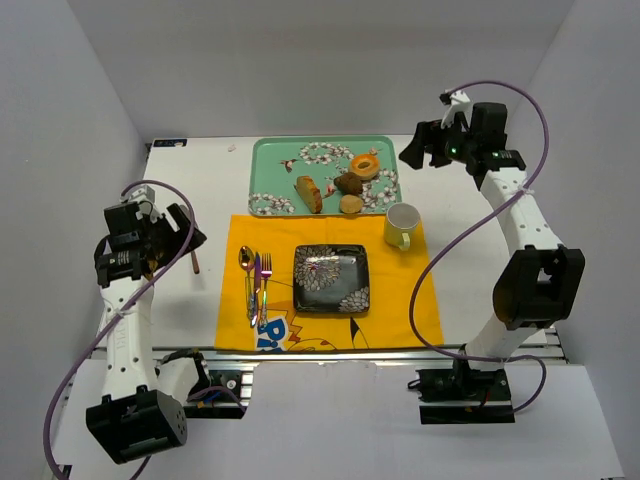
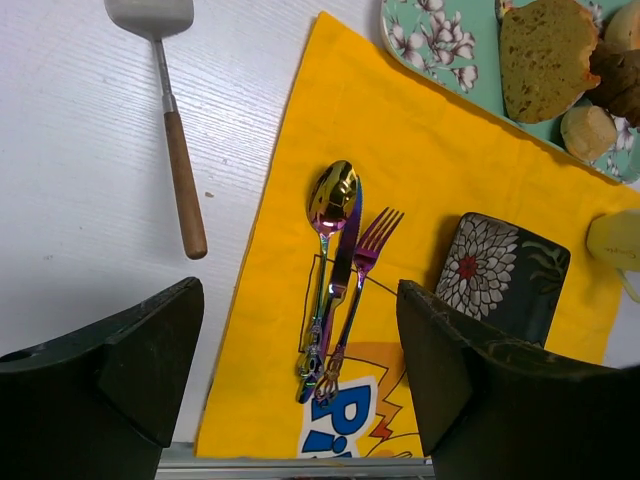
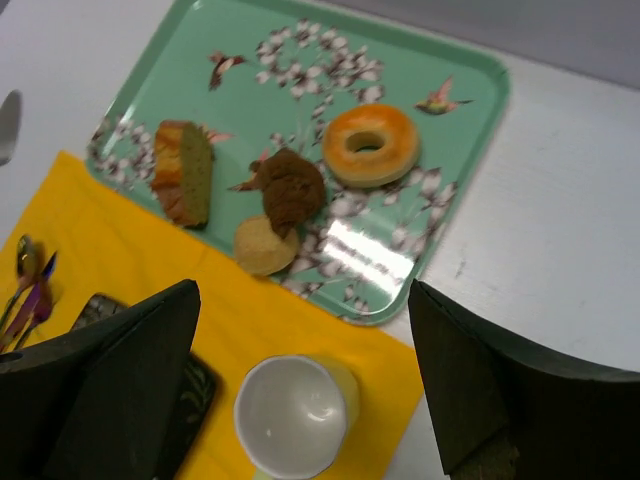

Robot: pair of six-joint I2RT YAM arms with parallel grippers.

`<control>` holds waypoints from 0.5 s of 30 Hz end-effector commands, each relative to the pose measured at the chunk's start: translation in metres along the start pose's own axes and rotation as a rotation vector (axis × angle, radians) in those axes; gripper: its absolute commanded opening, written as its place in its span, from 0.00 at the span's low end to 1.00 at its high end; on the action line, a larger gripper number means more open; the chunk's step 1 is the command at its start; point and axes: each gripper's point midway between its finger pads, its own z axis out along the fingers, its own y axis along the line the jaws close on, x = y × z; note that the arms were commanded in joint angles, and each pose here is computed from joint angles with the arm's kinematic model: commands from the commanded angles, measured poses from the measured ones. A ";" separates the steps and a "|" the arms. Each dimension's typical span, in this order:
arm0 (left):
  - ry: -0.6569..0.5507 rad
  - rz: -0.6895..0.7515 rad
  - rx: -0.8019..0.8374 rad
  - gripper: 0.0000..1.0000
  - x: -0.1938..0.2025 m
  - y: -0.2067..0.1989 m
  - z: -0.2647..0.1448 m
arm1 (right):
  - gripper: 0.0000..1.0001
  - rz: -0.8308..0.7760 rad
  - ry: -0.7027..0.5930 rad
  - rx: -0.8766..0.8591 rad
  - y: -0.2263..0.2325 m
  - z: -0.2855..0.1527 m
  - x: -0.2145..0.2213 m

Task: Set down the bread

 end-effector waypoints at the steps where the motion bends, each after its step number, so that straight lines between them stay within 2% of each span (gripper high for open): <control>1: -0.019 0.017 0.033 0.87 0.003 -0.003 -0.003 | 0.89 -0.010 -0.058 -0.210 0.034 -0.011 0.002; 3: -0.013 0.011 0.021 0.86 0.008 0.001 -0.001 | 0.89 -0.185 -0.156 -0.428 0.048 -0.031 -0.003; 4: -0.012 0.010 0.012 0.85 0.011 0.003 -0.002 | 0.89 -0.228 -0.187 -0.739 0.086 -0.062 0.007; 5: -0.014 0.009 -0.009 0.83 0.012 0.007 -0.001 | 0.79 -0.290 -0.225 -0.822 0.101 -0.067 0.002; 6: -0.017 -0.003 -0.028 0.75 0.013 0.011 0.000 | 0.74 -0.252 -0.205 -0.820 0.106 -0.067 0.004; 7: -0.022 -0.015 -0.055 0.71 0.013 0.016 0.001 | 0.69 -0.291 -0.204 -0.846 0.123 -0.065 0.003; 8: -0.013 -0.021 -0.076 0.64 0.017 0.021 0.004 | 0.54 -0.332 -0.193 -0.879 0.146 -0.062 0.008; 9: -0.023 -0.044 -0.113 0.54 0.016 0.027 0.005 | 0.41 -0.325 -0.129 -0.808 0.151 -0.057 0.020; 10: -0.031 -0.050 -0.126 0.53 0.014 0.030 0.008 | 0.31 -0.430 -0.135 -0.791 0.161 -0.051 0.025; 11: -0.034 -0.049 -0.127 0.51 0.013 0.031 0.011 | 0.29 -0.463 -0.105 -0.821 0.186 -0.049 0.037; 12: -0.048 -0.048 -0.139 0.51 0.010 0.034 0.013 | 0.31 -0.486 -0.092 -0.787 0.190 -0.048 0.041; 13: -0.066 -0.048 -0.144 0.58 0.005 0.034 0.014 | 0.35 -0.452 -0.071 -0.780 0.199 -0.048 0.046; 14: -0.066 -0.045 -0.150 0.65 0.004 0.036 0.016 | 0.44 -0.427 -0.041 -0.789 0.211 -0.044 0.063; 15: -0.071 -0.043 -0.160 0.69 0.002 0.038 0.018 | 0.47 -0.443 -0.057 -0.754 0.214 -0.044 0.061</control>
